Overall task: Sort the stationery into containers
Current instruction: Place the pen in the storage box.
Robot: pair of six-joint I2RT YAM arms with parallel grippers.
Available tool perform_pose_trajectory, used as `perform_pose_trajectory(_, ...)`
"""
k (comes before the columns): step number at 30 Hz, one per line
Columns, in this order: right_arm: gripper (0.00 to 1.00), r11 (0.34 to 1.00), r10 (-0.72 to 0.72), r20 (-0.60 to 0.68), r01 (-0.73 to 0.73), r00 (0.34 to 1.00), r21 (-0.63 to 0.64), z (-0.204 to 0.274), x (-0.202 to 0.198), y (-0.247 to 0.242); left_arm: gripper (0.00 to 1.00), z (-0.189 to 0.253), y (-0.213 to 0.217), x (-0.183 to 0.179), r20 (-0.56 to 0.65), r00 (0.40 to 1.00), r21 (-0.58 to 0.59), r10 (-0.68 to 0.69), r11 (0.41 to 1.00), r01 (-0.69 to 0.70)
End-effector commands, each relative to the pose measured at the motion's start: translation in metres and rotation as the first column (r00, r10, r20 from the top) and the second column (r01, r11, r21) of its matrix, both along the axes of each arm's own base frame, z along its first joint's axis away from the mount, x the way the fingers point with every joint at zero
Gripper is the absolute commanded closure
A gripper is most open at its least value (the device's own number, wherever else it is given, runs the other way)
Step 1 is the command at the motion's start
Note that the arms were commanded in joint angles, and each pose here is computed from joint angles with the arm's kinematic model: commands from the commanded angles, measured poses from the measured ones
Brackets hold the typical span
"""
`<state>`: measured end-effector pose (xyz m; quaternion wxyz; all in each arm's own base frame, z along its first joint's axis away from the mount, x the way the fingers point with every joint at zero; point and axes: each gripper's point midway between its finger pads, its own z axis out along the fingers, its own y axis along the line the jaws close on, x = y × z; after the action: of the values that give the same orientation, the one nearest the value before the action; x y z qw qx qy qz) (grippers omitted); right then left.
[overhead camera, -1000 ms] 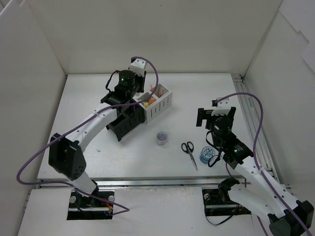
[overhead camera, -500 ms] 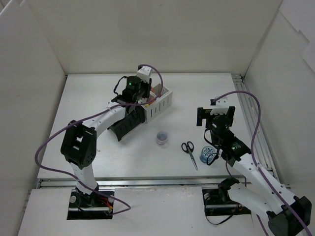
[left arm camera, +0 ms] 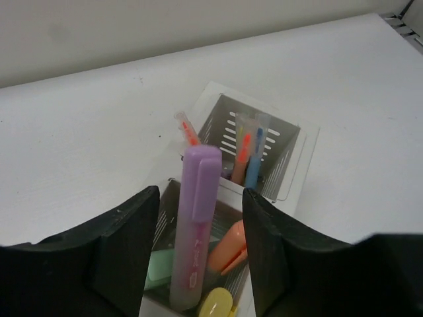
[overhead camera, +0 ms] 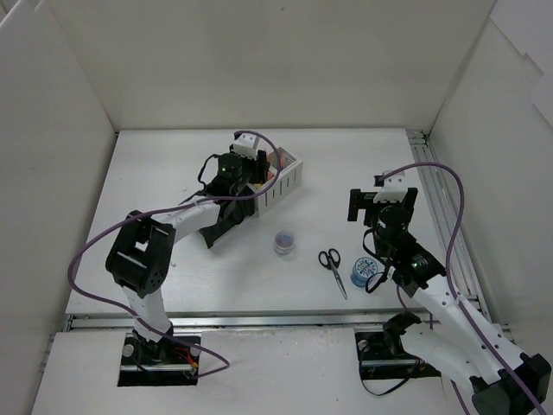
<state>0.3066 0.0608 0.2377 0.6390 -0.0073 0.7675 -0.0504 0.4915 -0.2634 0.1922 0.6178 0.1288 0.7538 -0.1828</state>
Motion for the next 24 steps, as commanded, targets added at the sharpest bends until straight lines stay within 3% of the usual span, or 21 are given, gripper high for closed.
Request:
perform_pose_trajectory(1,0.02,0.999,-0.016,0.083,0.013,0.996,0.038,0.023,0.004,-0.002,0.50,0.072,-0.004,-0.008,0.159,0.987,-0.129,-0.027,0.990,0.048)
perform_pose_trajectory(2,0.02,0.999,-0.015,0.079,0.012,0.997,0.037,0.022,0.004,-0.001,0.47,0.084,-0.001,-0.013,0.175,0.984,-0.129,-0.025,0.990,0.048)
perform_pose_trajectory(6,0.02,0.999,0.003,0.078,-0.006,0.997,0.040,0.023,0.004,0.002,0.16,0.097,0.002,-0.030,0.164,0.983,-0.054,-0.079,0.995,0.089)
perform_pose_trajectory(10,0.02,0.999,0.006,0.082,-0.009,0.997,0.043,0.023,0.003,0.002,0.02,0.104,0.038,-0.032,0.111,0.993,0.004,0.039,0.999,-0.040)
perform_pose_trajectory(15,0.02,0.999,0.015,0.078,-0.018,0.997,0.043,0.023,0.003,0.004,0.01,0.107,0.122,-0.037,0.019,0.964,0.037,0.266,0.963,-0.267)
perform_pose_trajectory(18,0.02,0.999,0.018,0.072,-0.021,0.997,0.039,0.021,0.004,0.004,0.01,0.098,0.180,-0.035,-0.045,0.890,0.077,0.454,0.890,-0.450)
perform_pose_trajectory(24,0.02,0.999,0.016,0.060,-0.018,0.998,0.033,0.019,0.006,0.005,0.02,0.034,0.220,-0.035,-0.275,0.804,0.195,0.528,0.849,-0.491)
